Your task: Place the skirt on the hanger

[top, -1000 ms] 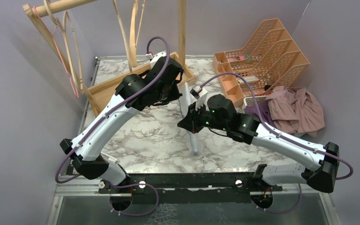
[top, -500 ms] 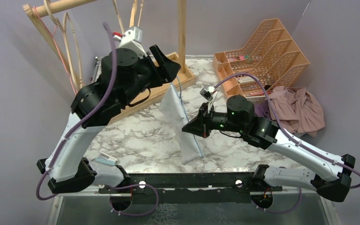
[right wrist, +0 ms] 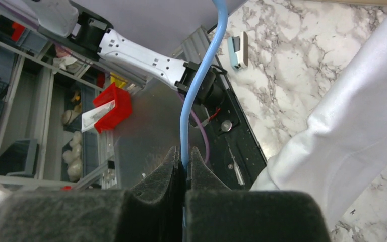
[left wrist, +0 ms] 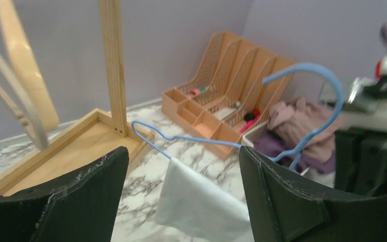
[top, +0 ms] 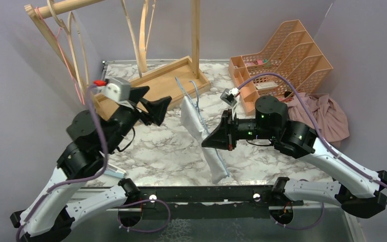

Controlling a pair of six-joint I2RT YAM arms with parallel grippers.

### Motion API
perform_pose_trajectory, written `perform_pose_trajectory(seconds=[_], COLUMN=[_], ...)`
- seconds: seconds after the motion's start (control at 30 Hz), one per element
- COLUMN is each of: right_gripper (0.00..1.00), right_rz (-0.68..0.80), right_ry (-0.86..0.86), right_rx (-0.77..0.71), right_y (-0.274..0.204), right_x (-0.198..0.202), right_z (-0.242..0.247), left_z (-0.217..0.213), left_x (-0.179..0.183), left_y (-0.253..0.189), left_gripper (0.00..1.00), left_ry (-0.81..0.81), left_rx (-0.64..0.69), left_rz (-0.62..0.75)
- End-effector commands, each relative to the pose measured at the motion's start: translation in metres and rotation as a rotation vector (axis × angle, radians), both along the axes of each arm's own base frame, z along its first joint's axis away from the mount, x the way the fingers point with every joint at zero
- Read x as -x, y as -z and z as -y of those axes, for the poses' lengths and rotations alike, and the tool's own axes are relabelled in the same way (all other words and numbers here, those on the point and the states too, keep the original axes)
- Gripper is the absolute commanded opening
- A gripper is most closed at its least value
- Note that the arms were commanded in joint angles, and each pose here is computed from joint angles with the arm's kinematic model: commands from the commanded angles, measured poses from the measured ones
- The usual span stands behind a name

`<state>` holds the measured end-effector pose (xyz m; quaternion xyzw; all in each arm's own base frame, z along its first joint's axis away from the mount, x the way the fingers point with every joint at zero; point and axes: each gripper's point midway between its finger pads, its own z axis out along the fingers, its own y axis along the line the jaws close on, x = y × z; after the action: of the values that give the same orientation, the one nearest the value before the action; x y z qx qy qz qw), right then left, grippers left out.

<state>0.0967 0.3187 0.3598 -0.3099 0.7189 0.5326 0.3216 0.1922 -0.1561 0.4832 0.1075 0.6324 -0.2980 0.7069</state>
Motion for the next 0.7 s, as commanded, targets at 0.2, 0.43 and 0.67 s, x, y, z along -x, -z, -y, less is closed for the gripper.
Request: perform_pose_trajectory(seconds=[0.2, 0.43, 0.67], right_gripper=[0.01, 0.01, 0.01], right_rz=[-0.015, -0.014, -0.008], right_ry=[-0.126, -0.157, -0.187], right_rx=[0.074, 0.077, 0.112], right_y=[-0.002, -0.002, -0.008], right_x=[0.026, 0.031, 0.035], right_z=[0.013, 0.014, 0.018], left_z=[0.077, 0.086, 0.110], left_x=[0.006, 0.000, 0.021], left_y=[0.082, 0.092, 0.108], left_gripper=[0.77, 0.67, 0.49], left_ry=[0.368, 0.393, 0.582], left_rx=[-0.460, -0.565, -0.558], left_rz=[0.237, 0.334, 0.364])
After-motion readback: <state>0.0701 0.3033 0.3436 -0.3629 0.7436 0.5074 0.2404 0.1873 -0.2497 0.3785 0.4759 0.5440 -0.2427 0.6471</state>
